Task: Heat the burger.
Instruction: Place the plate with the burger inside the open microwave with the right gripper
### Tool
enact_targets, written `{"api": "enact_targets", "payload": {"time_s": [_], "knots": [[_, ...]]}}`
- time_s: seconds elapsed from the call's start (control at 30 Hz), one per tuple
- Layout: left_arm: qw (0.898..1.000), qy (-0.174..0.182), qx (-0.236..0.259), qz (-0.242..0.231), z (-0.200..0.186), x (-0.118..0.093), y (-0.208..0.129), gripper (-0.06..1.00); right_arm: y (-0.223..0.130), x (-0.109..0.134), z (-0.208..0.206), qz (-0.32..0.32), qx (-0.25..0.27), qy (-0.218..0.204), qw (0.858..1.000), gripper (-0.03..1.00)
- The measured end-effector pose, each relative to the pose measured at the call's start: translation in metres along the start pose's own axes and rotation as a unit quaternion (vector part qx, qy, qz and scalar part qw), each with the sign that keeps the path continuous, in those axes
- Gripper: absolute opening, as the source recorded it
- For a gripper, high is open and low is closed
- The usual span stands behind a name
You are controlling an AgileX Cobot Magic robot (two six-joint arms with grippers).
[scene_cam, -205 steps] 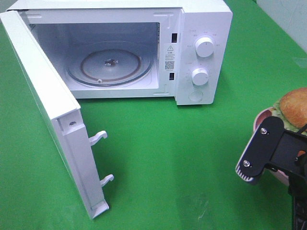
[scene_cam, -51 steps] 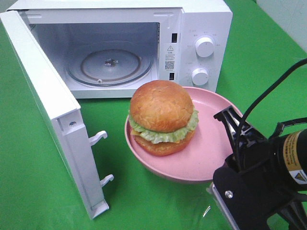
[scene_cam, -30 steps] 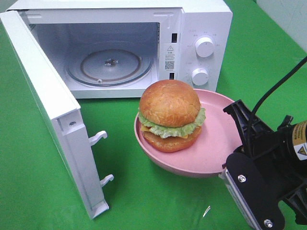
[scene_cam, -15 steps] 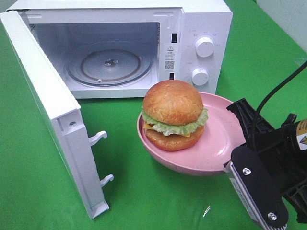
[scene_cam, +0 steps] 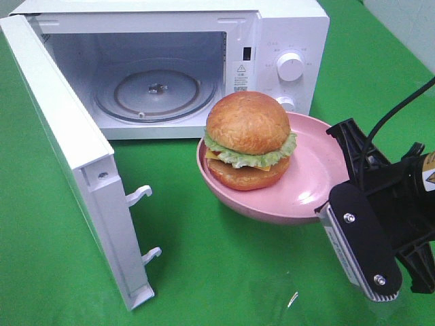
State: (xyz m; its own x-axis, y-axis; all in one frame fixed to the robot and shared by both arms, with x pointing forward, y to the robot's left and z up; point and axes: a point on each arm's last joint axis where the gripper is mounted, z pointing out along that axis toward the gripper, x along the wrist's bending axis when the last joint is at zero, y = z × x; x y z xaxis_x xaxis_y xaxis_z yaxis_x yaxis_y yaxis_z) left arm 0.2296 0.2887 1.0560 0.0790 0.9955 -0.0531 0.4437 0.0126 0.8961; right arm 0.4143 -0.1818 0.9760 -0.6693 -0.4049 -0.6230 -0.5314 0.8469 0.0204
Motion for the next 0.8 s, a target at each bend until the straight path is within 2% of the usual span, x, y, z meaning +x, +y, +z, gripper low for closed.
{"api": "enact_targets", "payload": {"time_s": [0.13, 0.8], "knots": [[1.0, 0.0, 0.0, 0.0, 0.0, 0.0, 0.0, 0.99, -0.001, -0.001, 0.0, -0.025, 0.007, -0.004, 1.0, 0.07], [1.0, 0.0, 0.0, 0.0, 0.0, 0.0, 0.0, 0.99, -0.001, -0.013, 0.003, -0.027, 0.007, -0.032, 0.999, 0.07]]}}
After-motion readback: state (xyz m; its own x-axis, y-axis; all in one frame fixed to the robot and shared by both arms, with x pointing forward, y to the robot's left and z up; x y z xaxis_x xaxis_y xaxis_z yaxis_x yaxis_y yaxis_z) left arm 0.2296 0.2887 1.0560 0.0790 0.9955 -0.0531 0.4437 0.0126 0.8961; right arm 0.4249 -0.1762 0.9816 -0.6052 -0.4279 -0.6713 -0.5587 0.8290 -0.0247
